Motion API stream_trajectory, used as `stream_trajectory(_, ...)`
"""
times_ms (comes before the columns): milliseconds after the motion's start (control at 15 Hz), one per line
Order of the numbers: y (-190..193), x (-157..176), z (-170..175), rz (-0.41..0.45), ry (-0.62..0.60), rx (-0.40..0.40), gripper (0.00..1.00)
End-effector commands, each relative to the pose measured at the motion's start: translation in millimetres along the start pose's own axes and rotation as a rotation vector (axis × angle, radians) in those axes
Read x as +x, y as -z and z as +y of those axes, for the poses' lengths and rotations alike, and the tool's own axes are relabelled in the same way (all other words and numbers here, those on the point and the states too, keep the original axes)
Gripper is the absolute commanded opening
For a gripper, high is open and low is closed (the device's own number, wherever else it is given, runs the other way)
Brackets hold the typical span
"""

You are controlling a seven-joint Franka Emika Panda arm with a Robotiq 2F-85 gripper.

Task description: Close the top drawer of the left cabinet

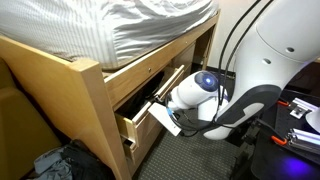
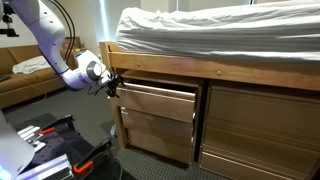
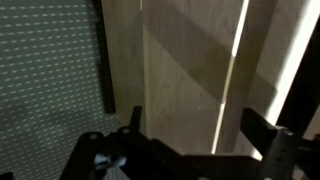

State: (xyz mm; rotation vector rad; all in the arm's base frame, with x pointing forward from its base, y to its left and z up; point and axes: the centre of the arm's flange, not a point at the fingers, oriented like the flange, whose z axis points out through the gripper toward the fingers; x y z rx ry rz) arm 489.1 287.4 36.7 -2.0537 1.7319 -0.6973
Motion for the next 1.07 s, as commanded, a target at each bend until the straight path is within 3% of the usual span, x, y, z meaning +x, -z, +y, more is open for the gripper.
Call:
stream_trajectory(0, -2.2, -6.6, -8.4, -0.022, 0.002, 0.011, 1.0)
stream_trajectory(267, -6.4, -13.5, -35.6, -0.059, -0.003, 0.048, 1.0)
stream_trajectory(1000, -9.0, -16.8, -30.1, -0.066, -0.004, 0.035, 1.0)
